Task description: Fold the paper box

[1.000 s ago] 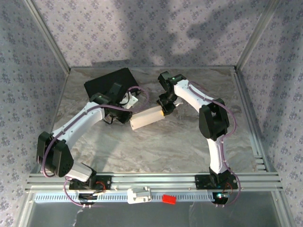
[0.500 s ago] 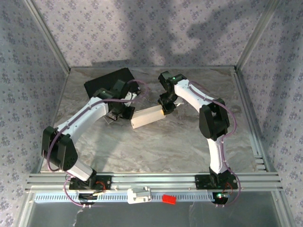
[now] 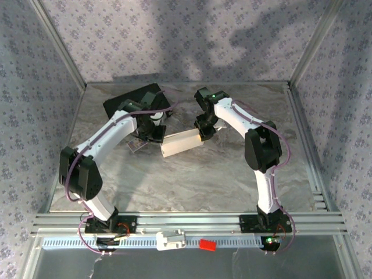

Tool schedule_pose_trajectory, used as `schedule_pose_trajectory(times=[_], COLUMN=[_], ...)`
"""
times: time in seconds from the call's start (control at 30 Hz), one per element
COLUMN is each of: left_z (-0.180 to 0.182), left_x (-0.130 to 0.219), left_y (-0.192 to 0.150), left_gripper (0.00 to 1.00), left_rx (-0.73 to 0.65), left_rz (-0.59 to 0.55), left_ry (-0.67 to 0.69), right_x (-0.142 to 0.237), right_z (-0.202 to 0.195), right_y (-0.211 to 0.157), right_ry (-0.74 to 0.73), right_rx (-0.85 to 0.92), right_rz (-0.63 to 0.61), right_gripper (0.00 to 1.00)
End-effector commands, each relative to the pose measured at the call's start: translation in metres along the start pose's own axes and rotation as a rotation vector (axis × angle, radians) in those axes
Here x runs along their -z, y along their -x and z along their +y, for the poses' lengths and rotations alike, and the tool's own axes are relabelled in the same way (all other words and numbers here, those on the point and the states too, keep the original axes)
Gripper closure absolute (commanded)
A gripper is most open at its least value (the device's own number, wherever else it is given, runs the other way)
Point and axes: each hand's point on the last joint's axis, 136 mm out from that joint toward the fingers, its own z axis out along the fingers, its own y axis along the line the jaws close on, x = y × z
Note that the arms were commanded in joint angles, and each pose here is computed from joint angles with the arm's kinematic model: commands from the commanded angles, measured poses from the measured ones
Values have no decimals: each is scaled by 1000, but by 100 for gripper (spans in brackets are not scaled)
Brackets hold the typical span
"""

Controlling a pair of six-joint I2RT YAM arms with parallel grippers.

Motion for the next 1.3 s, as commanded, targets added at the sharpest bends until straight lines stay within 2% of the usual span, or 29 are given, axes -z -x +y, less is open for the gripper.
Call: schedule_pose_trajectory(times=[0.0, 0.27, 0.57, 1.27], left_z=[-26, -31, -30, -10], left_x=[6, 4, -2, -34], left_y=[14, 19, 21, 10], left_gripper=[93, 93, 93, 94], left_rx=[62, 168, 205, 180], left_rz=[-17, -7, -10, -54], left_ry=[-132, -184, -190, -138], right_x=[-20, -21, -23, -23], right_z=[-7, -9, -8, -5], right_y=[-7, -8, -9, -2], right_ry=[-49, -53, -50, -41], right_rx=[4, 6, 6, 3], right_rz=[-1, -1, 4, 12], right_gripper=[65, 65, 65, 66])
